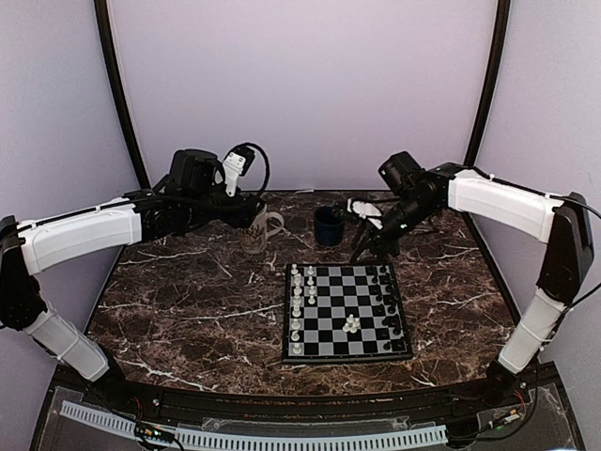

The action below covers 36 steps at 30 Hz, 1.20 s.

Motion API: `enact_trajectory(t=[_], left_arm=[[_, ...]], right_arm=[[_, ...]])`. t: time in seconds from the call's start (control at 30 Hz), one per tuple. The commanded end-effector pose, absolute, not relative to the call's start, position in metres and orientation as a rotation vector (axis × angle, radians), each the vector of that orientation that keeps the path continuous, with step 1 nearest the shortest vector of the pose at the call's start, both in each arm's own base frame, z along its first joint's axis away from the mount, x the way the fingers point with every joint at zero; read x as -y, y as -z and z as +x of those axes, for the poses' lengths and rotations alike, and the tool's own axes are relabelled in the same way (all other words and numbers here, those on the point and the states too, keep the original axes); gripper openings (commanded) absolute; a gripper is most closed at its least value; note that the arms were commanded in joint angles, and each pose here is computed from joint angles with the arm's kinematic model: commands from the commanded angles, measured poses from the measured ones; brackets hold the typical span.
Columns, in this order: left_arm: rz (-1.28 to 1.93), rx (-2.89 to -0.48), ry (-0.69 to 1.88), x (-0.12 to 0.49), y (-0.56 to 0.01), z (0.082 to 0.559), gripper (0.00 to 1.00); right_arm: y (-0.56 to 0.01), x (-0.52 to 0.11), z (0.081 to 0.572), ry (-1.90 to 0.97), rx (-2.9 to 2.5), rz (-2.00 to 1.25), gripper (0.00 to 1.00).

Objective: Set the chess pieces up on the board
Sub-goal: Pick up the pawn from the chessboard.

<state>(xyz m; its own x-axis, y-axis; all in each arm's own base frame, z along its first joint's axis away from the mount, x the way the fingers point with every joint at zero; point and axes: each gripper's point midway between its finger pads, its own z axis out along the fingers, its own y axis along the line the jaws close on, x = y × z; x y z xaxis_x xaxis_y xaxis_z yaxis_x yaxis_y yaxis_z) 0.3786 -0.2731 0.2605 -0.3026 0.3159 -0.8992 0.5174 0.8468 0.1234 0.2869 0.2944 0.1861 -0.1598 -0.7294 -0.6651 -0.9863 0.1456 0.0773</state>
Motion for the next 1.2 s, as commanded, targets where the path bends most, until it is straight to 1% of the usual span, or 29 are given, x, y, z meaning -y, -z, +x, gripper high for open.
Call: enact_trajectory(t=[0.0, 0.1, 0.2, 0.3, 0.53, 0.63, 1.03, 1.17], left_arm=[[0.476, -1.916, 0.441, 0.275, -0.287, 0.387, 0.68], [0.437, -2.004, 0.580, 0.273, -0.276, 0.400, 0.58], [0.418, -2.061, 0.700, 0.274, -0.266, 0.406, 0.53], [0.429, -2.056, 0.712, 0.273, -0.263, 0.408, 0.52], [0.436, -2.056, 0.667, 0.269, -0.257, 0.411, 0.53], [0.443, -2.059, 0.668, 0.269, -0.256, 0.411, 0.53], [0.454, -2.059, 0.653, 0.268, -0.255, 0.411, 0.53], [0.457, -2.059, 0.659, 0.269, -0.255, 0.411, 0.53]], right_arm=[[-0.138, -0.297, 0.261, -0.594, -2.032, -1.832, 0.44], [-0.119, -0.303, 0.254, -0.549, -2.055, -1.895, 0.40], [-0.103, -0.304, 0.248, -0.470, -2.054, -1.957, 0.40], [-0.089, -0.302, 0.239, -0.436, -2.061, -2.008, 0.40], [-0.077, -0.305, 0.214, -0.517, -2.056, -2.079, 0.40], [-0.070, -0.308, 0.212, -0.511, -2.070, -2.083, 0.39], [-0.052, -0.307, 0.220, -0.445, -2.139, -2.088, 0.30], [-0.047, -0.307, 0.223, -0.418, -2.164, -2.079, 0.24]])
